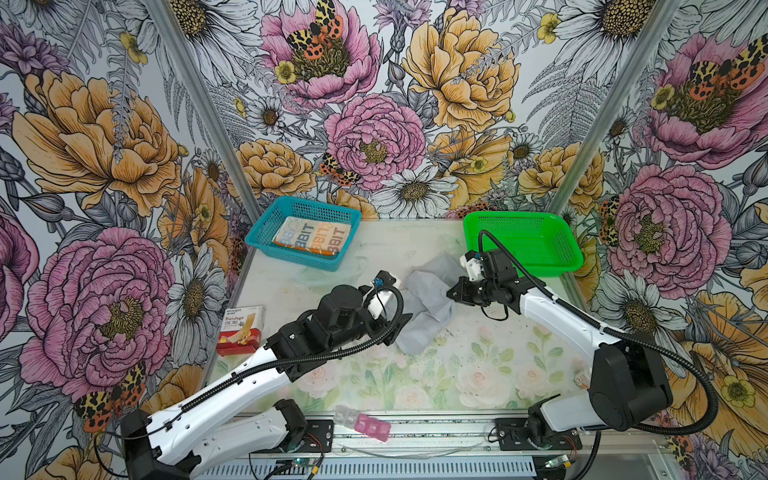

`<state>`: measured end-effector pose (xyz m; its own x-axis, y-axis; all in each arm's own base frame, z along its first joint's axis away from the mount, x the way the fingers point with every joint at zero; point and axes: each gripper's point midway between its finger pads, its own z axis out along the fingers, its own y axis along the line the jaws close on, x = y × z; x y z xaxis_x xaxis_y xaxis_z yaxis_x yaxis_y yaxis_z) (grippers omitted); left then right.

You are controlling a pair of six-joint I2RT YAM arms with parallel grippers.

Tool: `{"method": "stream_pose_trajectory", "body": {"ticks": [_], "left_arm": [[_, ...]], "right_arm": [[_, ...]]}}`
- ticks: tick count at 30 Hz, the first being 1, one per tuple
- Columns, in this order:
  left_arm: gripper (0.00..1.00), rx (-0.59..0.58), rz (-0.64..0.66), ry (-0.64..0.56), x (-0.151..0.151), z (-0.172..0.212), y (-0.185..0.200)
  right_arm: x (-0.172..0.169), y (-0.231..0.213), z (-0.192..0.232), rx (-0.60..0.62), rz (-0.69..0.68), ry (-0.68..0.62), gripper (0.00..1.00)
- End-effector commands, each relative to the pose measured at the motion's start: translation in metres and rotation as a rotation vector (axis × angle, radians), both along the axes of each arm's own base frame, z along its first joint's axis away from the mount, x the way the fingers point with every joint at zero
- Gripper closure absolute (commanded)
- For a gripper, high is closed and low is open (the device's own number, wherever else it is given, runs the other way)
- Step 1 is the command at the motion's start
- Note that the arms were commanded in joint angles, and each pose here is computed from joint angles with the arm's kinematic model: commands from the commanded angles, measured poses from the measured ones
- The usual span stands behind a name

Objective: Fold and stack the towels
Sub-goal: 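Grasp the grey towel and pull it out onto the table with right gripper, then move both grippers to the grey towel's edge nearest the robot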

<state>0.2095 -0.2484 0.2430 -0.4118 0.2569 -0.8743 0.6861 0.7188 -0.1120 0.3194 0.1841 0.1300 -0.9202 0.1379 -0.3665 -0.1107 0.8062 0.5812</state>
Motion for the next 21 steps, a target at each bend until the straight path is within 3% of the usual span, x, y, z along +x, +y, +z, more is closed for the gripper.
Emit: {"method": "stream_pose_trajectory", "body": {"ticks": [1, 5, 9, 11, 15, 18, 21], "left_arm": [[0.2, 0.079, 0.247, 0.237, -0.011, -0.083, 0.034], [0.21, 0.133, 0.305, 0.33, -0.023, -0.127, 0.045], [0.21, 0.116, 0.383, 0.358, -0.012, -0.134, 0.06], [0.22, 0.086, 0.385, 0.387, -0.003, -0.134, 0.063], [0.25, 0.001, 0.358, 0.445, 0.019, -0.137, 0.06], [0.36, -0.012, 0.335, 0.468, 0.036, -0.143, 0.051], [0.4, 0.031, 0.327, 0.47, 0.053, -0.15, 0.042]], "right_arm": [[0.001, -0.014, 0.02, -0.008, -0.05, -0.122, 1.0], [-0.01, -0.049, -0.005, -0.127, -0.119, -0.122, 1.0], [-0.013, -0.105, -0.006, -0.396, -0.244, -0.169, 1.0], [-0.014, -0.117, 0.003, -0.455, -0.265, -0.198, 1.0], [-0.012, -0.128, 0.013, -0.53, -0.276, -0.219, 0.47], [-0.017, -0.111, 0.023, -0.491, -0.251, -0.26, 0.34], [-0.03, -0.081, 0.032, -0.377, -0.215, -0.274, 0.31]]}}
